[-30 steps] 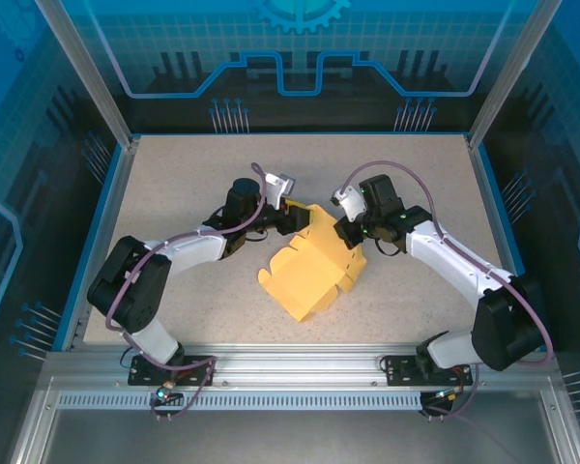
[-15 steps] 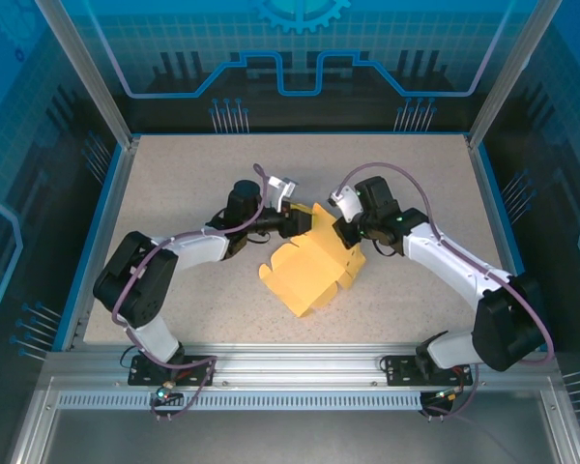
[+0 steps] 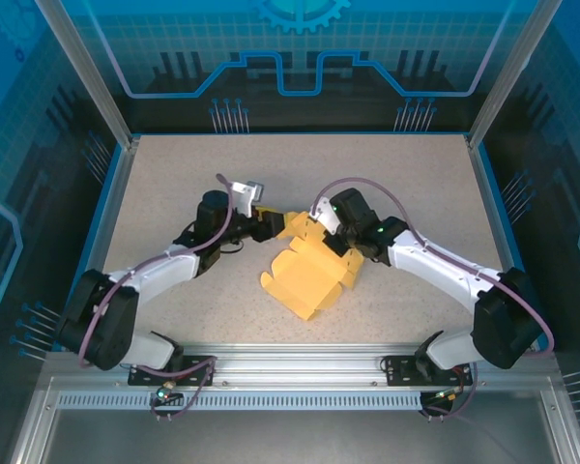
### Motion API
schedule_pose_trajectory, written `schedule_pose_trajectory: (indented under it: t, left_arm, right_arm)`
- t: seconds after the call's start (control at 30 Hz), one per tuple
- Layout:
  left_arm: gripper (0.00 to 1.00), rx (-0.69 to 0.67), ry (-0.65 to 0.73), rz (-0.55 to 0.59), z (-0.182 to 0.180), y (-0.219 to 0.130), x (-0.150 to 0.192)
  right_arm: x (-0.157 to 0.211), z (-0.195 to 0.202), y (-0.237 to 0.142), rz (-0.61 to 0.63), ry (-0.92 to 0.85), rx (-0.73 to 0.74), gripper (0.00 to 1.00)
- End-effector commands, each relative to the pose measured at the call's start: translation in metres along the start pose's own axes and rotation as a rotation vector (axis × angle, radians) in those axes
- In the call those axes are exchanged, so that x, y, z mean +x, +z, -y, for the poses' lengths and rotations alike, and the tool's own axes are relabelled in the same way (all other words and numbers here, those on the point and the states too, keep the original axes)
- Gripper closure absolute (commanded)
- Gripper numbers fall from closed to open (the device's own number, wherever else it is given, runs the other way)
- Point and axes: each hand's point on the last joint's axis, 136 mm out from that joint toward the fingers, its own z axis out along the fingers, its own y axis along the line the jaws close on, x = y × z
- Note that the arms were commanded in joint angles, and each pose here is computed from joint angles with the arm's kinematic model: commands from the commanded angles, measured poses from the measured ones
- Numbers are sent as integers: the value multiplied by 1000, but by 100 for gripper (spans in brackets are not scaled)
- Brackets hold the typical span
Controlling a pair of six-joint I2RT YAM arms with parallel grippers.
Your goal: Fold the paper box
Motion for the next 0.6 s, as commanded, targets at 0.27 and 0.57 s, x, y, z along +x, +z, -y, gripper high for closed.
schedule_pose_trajectory:
  t: [0.27, 0.57]
  left_arm:
    - [43, -404, -98, -5, -79, -31, 6]
    - [43, -522, -93, -101, -105, -29, 27]
  right_arm:
    - [-14, -17, 12, 36, -393, 251, 100]
    - [-21, -27, 8, 119, -573, 375, 100]
